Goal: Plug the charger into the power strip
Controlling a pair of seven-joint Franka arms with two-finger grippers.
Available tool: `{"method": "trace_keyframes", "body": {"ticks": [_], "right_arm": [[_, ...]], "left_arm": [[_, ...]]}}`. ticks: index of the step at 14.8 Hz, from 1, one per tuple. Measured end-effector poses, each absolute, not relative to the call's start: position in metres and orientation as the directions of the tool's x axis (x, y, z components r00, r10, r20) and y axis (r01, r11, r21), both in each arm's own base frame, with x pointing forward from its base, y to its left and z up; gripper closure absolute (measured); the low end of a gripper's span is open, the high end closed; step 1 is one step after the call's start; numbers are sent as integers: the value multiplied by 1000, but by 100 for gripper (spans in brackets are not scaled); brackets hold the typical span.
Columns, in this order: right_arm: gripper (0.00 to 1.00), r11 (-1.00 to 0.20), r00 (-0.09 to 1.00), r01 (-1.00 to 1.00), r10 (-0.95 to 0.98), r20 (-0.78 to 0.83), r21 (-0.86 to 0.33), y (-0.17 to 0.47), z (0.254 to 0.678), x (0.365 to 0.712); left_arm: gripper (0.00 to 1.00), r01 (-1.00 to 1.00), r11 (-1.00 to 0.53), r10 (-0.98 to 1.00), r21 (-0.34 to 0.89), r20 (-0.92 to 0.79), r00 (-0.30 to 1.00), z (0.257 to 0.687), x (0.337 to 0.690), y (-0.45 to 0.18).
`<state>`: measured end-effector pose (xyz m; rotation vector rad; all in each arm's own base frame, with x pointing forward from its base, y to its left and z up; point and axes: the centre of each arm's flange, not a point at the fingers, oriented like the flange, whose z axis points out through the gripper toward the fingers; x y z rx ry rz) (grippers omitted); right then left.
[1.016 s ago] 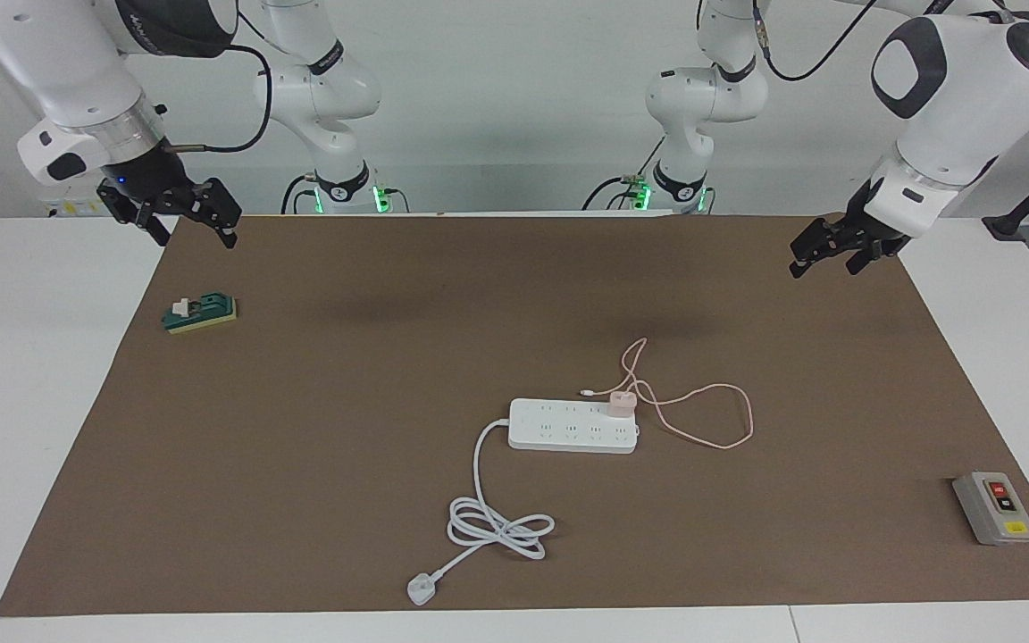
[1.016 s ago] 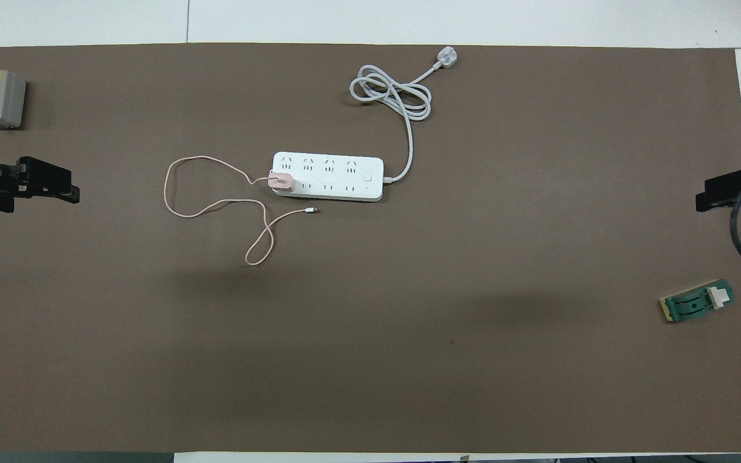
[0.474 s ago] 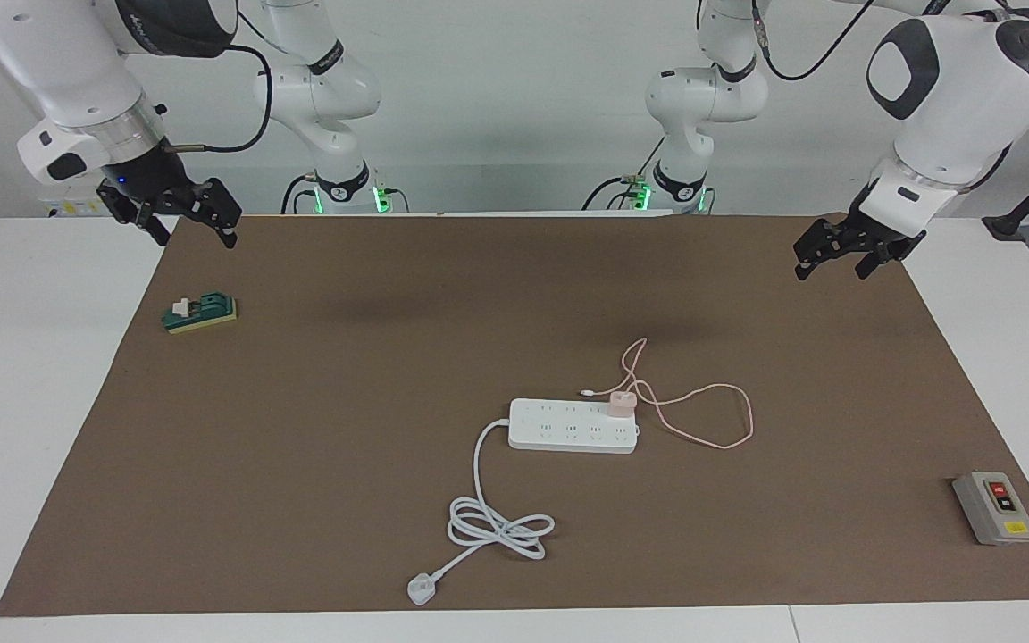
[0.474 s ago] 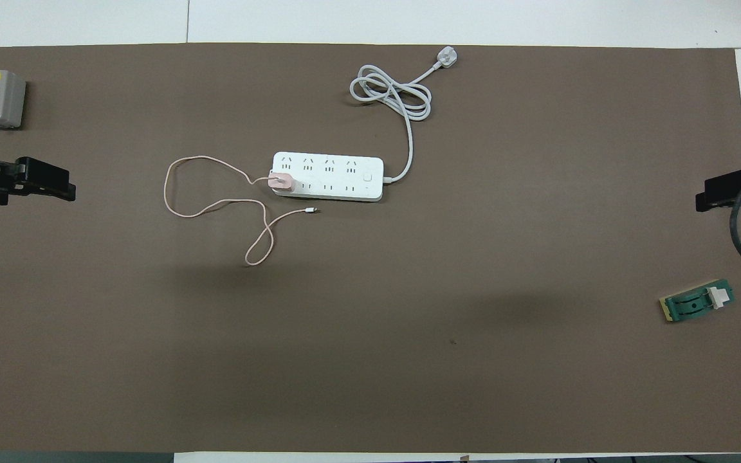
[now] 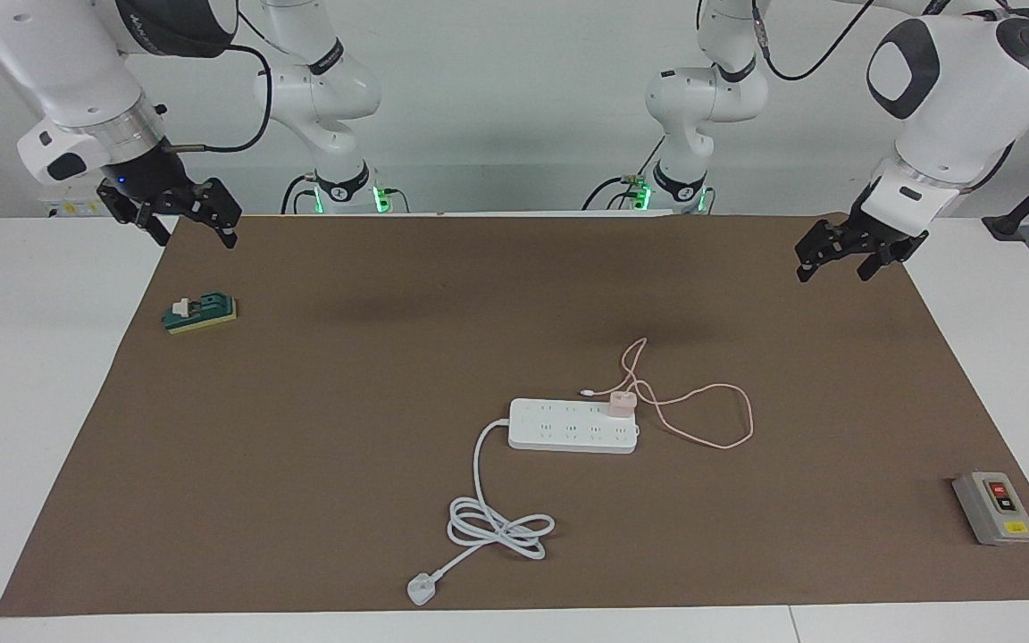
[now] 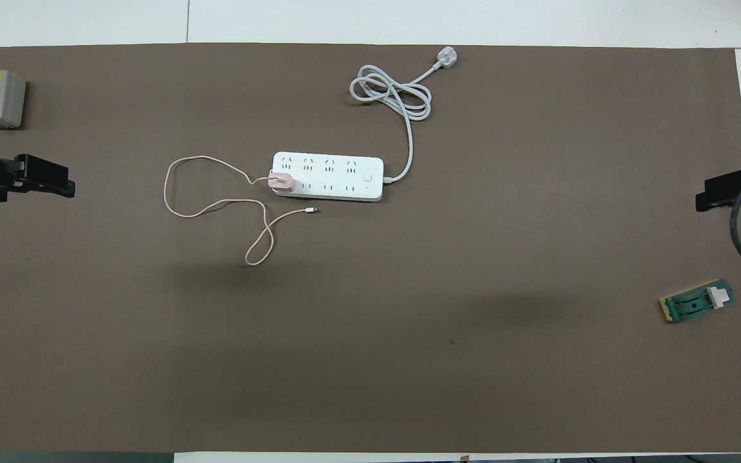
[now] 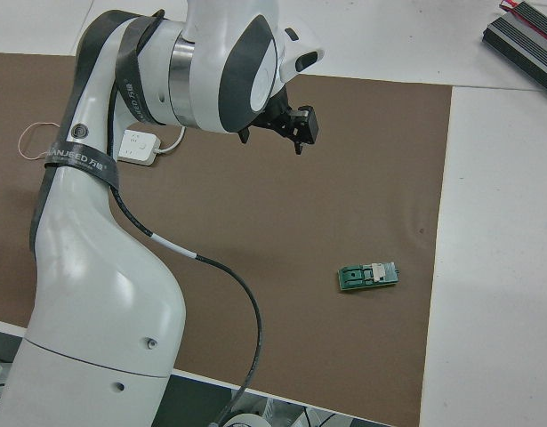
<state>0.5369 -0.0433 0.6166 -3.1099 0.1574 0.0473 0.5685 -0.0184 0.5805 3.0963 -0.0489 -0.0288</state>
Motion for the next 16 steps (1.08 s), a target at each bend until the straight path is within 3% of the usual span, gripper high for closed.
{"method": "trace_keyframes", "body": {"ticks": [16], "right_arm": [[0, -995, 994, -101, -101, -32, -26, -43, 617, 537]], "left_arm": [[0, -47, -999, -47, 11, -12, 999, 581, 569, -18]]}}
